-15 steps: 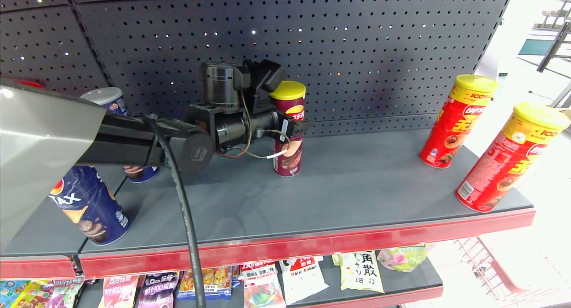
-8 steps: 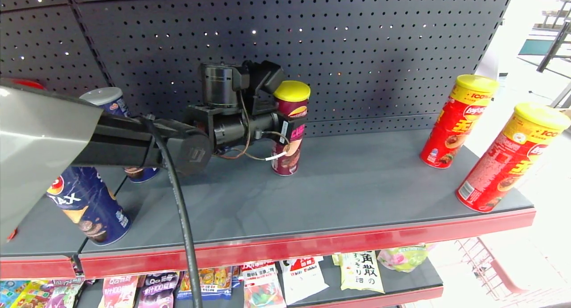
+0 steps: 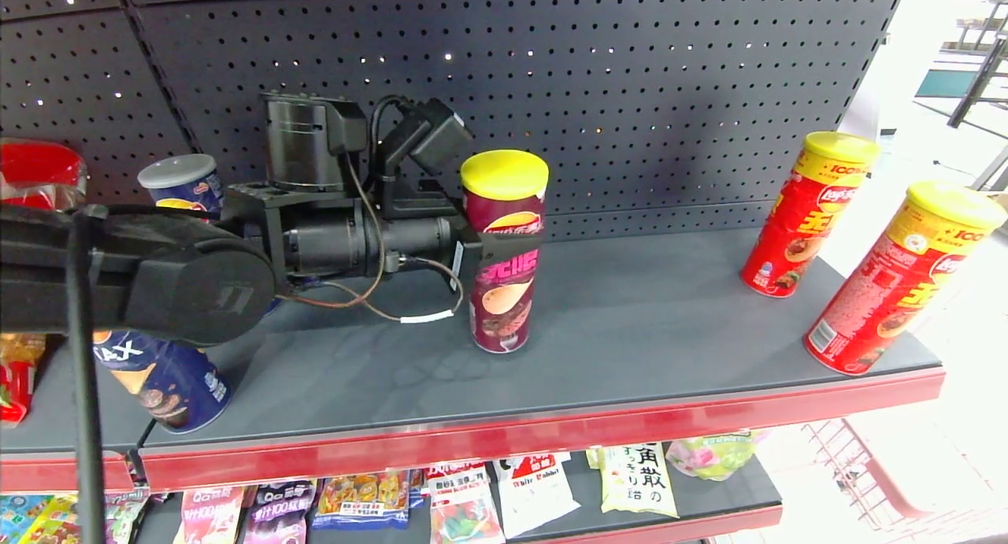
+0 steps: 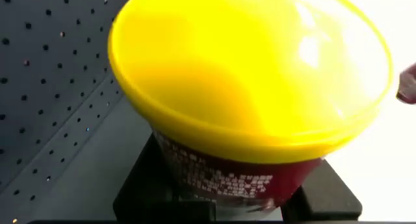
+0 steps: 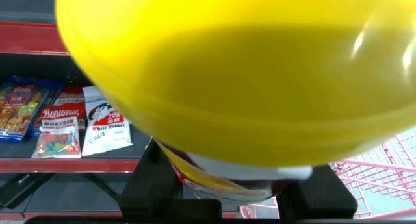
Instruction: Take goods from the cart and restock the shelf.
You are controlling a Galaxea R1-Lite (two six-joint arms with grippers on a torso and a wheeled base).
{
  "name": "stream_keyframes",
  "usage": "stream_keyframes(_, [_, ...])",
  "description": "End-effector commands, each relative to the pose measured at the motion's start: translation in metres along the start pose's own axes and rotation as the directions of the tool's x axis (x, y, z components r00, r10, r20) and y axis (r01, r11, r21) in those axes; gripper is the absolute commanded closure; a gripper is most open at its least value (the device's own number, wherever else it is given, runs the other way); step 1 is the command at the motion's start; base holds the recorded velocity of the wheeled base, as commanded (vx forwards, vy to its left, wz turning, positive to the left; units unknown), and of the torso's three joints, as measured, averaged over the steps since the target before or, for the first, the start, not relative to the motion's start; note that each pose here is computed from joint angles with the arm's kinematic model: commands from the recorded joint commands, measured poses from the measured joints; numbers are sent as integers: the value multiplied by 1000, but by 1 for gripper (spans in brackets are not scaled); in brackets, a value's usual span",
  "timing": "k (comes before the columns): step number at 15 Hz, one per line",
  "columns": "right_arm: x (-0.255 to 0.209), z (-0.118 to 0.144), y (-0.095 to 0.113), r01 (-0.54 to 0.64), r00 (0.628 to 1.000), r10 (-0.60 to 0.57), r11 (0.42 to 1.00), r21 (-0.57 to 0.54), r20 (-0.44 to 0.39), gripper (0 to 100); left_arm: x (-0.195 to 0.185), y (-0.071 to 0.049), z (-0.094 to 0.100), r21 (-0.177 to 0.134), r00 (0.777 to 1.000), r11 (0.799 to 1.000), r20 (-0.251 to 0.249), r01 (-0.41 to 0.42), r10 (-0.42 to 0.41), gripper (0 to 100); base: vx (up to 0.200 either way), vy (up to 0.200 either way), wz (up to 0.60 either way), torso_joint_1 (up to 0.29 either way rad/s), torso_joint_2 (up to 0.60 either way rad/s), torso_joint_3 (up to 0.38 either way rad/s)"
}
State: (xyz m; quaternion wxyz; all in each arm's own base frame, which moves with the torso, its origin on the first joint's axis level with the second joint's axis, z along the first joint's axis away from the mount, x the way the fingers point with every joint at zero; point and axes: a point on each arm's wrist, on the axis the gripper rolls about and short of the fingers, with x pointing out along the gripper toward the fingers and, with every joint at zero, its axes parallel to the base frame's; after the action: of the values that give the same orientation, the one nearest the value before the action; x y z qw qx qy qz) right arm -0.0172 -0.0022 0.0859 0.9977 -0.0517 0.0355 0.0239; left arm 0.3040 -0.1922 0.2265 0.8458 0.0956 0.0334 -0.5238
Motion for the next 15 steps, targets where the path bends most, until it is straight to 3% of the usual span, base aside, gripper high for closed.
stream_keyframes(1, [0, 0, 0, 0, 1000, 0, 1000, -1, 0, 100, -12, -2, 4, 9, 993, 994, 36, 113, -113, 100, 0, 0, 0, 0, 0, 0])
stream_keyframes(3, [0, 0, 0, 0, 1000, 0, 1000, -1, 1, 100, -15, 2, -9, 35, 991, 991, 14, 129, -129, 100, 0, 0, 0, 0, 0, 0])
stream_keyframes(6, [0, 0, 0, 0, 1000, 0, 1000, -1, 0, 100, -17, 0, -15, 26, 989, 989, 3, 146, -147, 100, 0, 0, 0, 0, 0, 0])
stream_keyframes(10, [0, 0, 0, 0, 1000, 0, 1000, -1, 0, 100, -11, -1, -21, 9, 982, 982, -5, 189, -189, 100, 0, 0, 0, 0, 0, 0])
stream_keyframes(12, [0, 0, 0, 0, 1000, 0, 1000, -1, 1, 100, -3, -9, -20, 2, 979, 979, -7, 206, -206, 100, 0, 0, 0, 0, 0, 0])
stream_keyframes(15, [0, 0, 0, 0, 1000, 0, 1000, -1, 1, 100, 7, -17, -19, -39, 982, 982, -18, 187, -187, 100, 0, 0, 0, 0, 0, 0])
